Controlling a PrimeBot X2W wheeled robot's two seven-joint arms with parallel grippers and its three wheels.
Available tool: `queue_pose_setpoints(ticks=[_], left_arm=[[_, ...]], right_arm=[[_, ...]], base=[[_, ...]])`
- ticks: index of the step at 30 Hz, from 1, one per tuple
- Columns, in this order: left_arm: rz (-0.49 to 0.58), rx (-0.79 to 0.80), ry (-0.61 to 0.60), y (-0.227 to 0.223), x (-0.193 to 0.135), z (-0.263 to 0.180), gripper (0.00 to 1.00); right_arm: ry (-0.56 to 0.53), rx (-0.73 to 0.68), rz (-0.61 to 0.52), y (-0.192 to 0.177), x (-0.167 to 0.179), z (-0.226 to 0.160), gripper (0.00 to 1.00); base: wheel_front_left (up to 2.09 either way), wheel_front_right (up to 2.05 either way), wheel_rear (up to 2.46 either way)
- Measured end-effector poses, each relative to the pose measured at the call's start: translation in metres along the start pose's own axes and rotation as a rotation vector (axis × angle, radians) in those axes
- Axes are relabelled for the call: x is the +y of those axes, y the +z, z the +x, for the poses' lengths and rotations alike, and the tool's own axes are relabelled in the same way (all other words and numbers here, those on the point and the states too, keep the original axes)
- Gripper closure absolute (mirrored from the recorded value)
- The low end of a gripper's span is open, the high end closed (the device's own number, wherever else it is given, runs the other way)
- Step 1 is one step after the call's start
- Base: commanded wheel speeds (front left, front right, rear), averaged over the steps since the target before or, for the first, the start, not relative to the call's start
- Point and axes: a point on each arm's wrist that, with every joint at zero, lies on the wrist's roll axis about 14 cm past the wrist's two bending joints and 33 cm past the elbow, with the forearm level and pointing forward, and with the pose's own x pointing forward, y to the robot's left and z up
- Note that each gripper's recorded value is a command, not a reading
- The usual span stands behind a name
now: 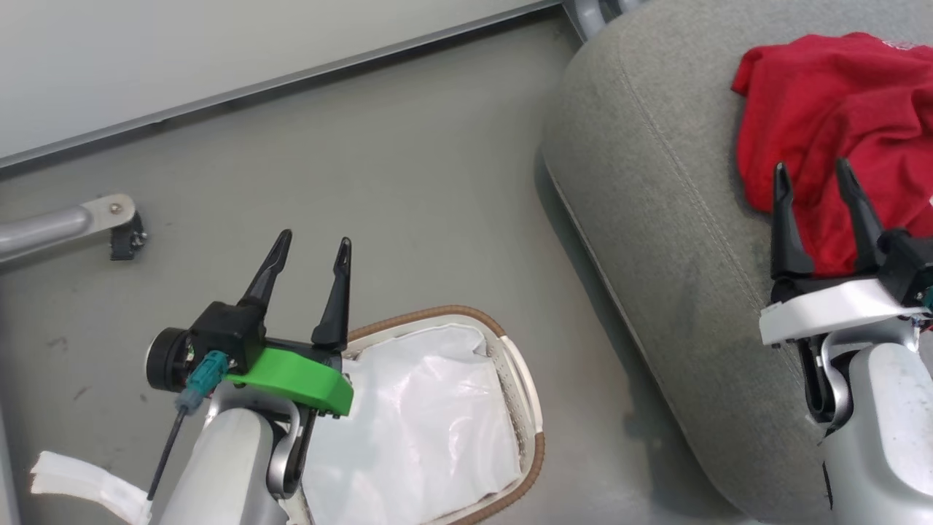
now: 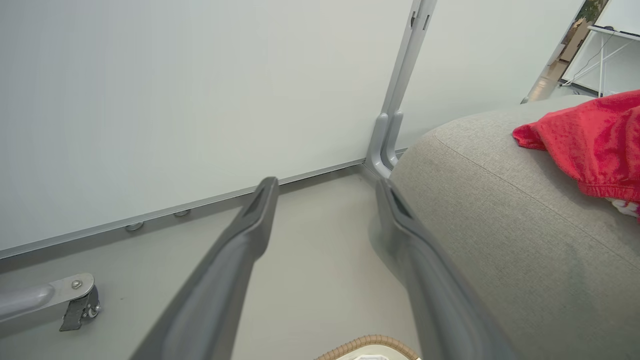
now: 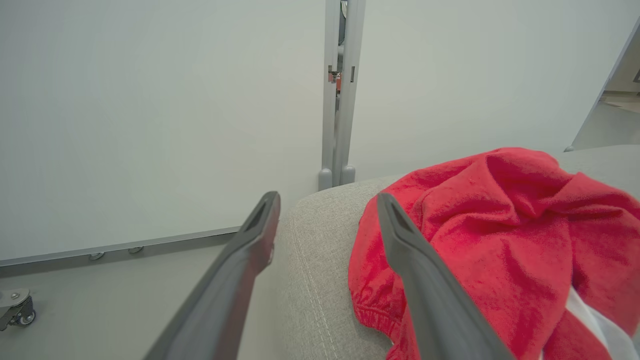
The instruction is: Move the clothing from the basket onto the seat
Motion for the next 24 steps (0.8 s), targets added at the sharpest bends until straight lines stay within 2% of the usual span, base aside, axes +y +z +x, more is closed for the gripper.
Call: queue_pose_setpoints(ticks=[5, 13, 24], left_arm=[[0.023, -0.010, 0.165, 0.009, 0.041, -0.035, 0.00], [0.064, -0.030, 0.359, 0.023, 0.081, -0.093, 0.00], [0.048, -0.044, 0.495, 0.025, 0.098, -0.152, 0.00]], right_arm=[[0.107, 0.011, 0.052, -0.004, 0.042, -0.006, 0.00], [0.219, 0.032, 0.123, -0.006, 0.087, -0.023, 0.00], [0.303, 0.054, 0.158, -0.008, 0.119, -0.047, 0.00]], base=[[0.00, 0.00, 0.00], [0.00, 0.00, 0.00], [0.00, 0.00, 0.00]])
